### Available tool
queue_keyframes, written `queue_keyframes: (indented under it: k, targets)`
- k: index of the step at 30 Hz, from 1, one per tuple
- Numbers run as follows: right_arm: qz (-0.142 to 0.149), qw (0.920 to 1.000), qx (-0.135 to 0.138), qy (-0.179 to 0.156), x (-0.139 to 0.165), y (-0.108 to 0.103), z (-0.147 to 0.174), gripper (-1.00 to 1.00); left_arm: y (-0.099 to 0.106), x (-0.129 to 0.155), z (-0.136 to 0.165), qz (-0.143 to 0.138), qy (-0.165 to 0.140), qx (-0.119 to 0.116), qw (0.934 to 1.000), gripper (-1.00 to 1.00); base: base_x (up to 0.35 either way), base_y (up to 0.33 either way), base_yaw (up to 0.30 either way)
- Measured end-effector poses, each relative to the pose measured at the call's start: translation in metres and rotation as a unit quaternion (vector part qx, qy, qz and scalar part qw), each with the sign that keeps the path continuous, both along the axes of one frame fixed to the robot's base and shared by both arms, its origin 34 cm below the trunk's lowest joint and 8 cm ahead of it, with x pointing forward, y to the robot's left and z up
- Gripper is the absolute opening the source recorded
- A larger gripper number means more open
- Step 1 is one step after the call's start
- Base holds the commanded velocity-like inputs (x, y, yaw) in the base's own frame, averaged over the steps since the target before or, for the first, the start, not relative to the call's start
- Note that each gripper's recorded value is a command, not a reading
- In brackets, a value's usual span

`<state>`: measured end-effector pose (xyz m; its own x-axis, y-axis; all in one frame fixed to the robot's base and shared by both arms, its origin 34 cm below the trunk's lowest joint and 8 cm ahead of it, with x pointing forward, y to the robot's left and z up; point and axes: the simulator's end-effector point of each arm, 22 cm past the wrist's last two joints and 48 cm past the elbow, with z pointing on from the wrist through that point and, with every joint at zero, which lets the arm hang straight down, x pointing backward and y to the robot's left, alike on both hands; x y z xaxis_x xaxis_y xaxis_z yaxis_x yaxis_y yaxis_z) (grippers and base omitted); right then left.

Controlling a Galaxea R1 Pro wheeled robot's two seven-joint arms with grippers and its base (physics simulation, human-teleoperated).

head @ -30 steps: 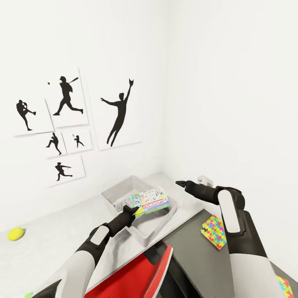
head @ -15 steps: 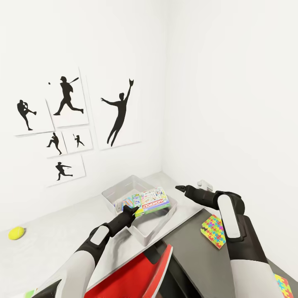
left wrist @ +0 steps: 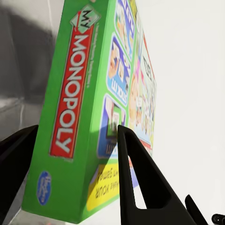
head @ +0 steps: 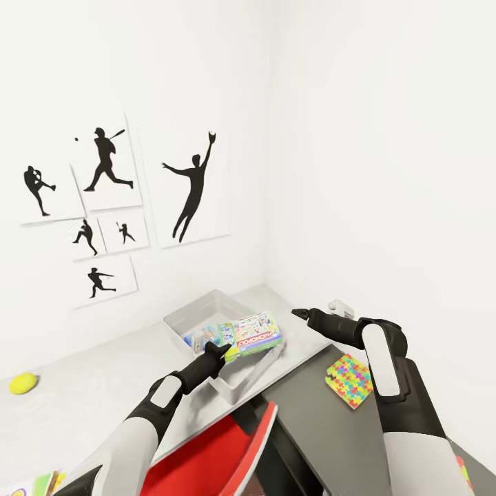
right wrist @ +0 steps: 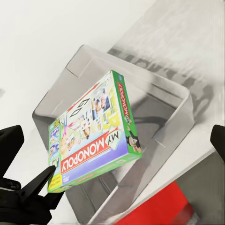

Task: Put all the toys in the child's room - the three board games (two on the bed and one on the table), the two jigsaw puzzles on the table, and the tennis ball on the table - inside the toy box on the table in the child's room.

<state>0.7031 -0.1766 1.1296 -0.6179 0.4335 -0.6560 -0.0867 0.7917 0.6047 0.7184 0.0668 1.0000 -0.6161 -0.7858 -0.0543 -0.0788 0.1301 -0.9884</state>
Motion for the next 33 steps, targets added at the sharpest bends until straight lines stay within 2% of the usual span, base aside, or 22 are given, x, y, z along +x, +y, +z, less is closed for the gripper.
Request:
queue_keyframes:
  k: [14, 33]
  targets:
    - [0.001, 1.0, 0.001, 0.0, -0.0002, 0.0013, 0.0003, 1.0, 0.0002, 0.0001, 0.0003, 0.001, 0.0, 0.0, 1.0, -1.0, -0.023, -0.117, 0.0]
    - [0.001, 1.0, 0.001, 0.0, -0.0003, 0.0012, 0.0003, 1.0, 0.0006, 0.0004, 0.0024, 0.002, -0.003, -0.005, 1.0, -1.0, -0.004, -0.007, 0.0]
